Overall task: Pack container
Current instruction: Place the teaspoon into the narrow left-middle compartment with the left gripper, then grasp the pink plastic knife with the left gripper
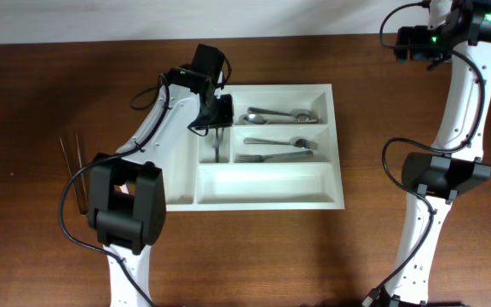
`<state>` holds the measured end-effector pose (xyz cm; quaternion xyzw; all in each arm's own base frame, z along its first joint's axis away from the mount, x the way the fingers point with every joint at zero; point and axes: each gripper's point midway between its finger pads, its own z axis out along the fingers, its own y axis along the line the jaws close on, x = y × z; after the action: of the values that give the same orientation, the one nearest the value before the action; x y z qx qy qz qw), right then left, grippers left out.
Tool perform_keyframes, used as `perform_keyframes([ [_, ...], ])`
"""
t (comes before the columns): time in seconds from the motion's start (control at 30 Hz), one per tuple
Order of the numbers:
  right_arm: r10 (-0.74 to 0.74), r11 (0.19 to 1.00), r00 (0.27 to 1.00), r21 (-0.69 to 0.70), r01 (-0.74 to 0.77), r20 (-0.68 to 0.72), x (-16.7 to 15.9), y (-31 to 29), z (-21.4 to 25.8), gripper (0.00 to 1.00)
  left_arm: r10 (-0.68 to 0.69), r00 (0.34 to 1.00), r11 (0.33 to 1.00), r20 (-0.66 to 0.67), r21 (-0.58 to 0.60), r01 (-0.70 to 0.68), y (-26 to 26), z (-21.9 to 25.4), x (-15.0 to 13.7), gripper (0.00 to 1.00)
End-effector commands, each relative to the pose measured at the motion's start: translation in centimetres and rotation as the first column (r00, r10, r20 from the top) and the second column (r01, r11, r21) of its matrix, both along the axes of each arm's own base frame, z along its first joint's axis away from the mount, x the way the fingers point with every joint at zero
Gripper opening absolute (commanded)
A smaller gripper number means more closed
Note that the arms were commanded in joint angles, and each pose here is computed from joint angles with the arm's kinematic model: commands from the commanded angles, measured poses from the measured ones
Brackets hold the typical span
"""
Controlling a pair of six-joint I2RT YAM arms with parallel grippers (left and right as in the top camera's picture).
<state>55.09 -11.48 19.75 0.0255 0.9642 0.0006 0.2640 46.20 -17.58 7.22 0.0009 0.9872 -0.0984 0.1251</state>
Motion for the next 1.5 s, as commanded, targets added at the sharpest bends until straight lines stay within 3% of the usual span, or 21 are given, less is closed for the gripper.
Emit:
perform_keyframes([
  [0.0, -0.009, 1.000, 1.000, -0.009, 0.009, 0.023, -0.1, 0.0, 1.2, 0.99, 0.019, 1.000, 1.000, 0.002, -0.014, -0.019, 0.5, 0.4, 0.4, 0.99],
  [0.13, -0.009, 1.000, 1.000, -0.009, 0.009, 0.023, -0.1, 0.0, 1.2, 0.99, 0.079, 0.997, 0.997, -0.021, 0.005, -0.079, 3.7, 1.8, 0.5, 0.99],
  [0.3, -0.009, 1.000, 1.000, -0.009, 0.009, 0.023, -0.1, 0.0, 1.2, 0.99, 0.233, 0.972, 0.970, -0.030, 0.086, -0.229, 11.7, 6.7, -0.7, 0.99],
  [0.53, -0.009, 1.000, 1.000, -0.009, 0.009, 0.023, -0.1, 0.0, 1.2, 0.99, 0.368, 0.929, 0.902, 0.032, 0.230, -0.365, 21.4, 13.6, -5.6, 0.99],
  [0.73, -0.009, 1.000, 1.000, -0.009, 0.009, 0.023, -0.1, 0.0, 1.2, 0.99, 0.395, 0.918, 0.875, 0.043, 0.287, -0.390, 23.3, 16.0, -8.5, 0.99],
  [0.97, -0.009, 1.000, 1.000, -0.009, 0.009, 0.023, -0.1, 0.0, 1.2, 0.99, 0.435, 0.900, 0.856, -0.036, 0.326, -0.401, 23.5, 13.1, -10.2, 0.99],
  [1.47, -0.009, 1.000, 1.000, -0.009, 0.009, 0.023, -0.1, 0.0, 1.2, 0.99, 0.502, 0.852, 0.849, -0.148, 0.270, -0.453, 22.2, -1.7, -13.1, 1.00],
])
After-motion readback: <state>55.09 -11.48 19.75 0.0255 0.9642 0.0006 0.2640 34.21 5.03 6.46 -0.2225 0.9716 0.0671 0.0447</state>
